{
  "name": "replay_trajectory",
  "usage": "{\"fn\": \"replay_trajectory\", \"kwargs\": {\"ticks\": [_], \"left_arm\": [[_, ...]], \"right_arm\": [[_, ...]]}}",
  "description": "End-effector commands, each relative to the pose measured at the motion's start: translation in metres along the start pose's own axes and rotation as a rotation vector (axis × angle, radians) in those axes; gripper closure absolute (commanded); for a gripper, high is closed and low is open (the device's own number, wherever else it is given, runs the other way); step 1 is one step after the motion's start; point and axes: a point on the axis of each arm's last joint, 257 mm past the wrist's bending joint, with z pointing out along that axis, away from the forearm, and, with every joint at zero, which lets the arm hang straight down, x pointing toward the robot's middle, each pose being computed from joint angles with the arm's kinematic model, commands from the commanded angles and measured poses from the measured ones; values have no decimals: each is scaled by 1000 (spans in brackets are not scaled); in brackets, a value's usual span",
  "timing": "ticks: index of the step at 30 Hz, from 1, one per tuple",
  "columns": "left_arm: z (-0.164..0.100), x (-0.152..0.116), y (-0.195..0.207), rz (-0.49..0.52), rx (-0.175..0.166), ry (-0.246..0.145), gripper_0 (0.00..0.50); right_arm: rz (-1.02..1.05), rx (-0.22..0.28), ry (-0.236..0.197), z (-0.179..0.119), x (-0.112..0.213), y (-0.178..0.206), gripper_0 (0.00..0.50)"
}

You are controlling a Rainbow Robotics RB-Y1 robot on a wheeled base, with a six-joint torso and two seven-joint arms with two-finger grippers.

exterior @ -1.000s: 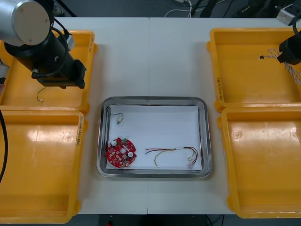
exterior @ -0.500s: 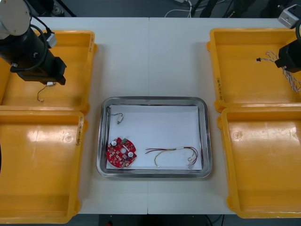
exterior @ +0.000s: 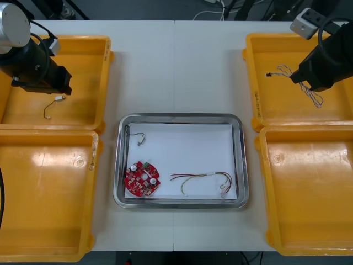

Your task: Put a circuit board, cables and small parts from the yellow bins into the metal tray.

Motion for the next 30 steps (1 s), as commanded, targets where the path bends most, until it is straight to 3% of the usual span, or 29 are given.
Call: {"fn": "replay_trajectory", "kwargs": {"ticks": [1, 8, 16, 22, 30], "left_arm": [[-28, -39, 30, 105, -48, -102, 0], [-16, -41, 35, 110, -48, -114, 0], [1, -42, 42, 122, -57, -130, 0], [10, -42, 43, 140, -67, -135, 0], [22, -39, 39, 159, -65, -128, 0]], "right_arm": [[-143, 17, 61, 3, -2, 22, 500], [-339, 0, 65, 32, -20, 67, 500], [-486, -52, -12, 71, -44, 119, 500], [-594, -81, -43, 92, -49, 146, 500], [-786, -47, -10, 111, -45, 155, 500]]}}
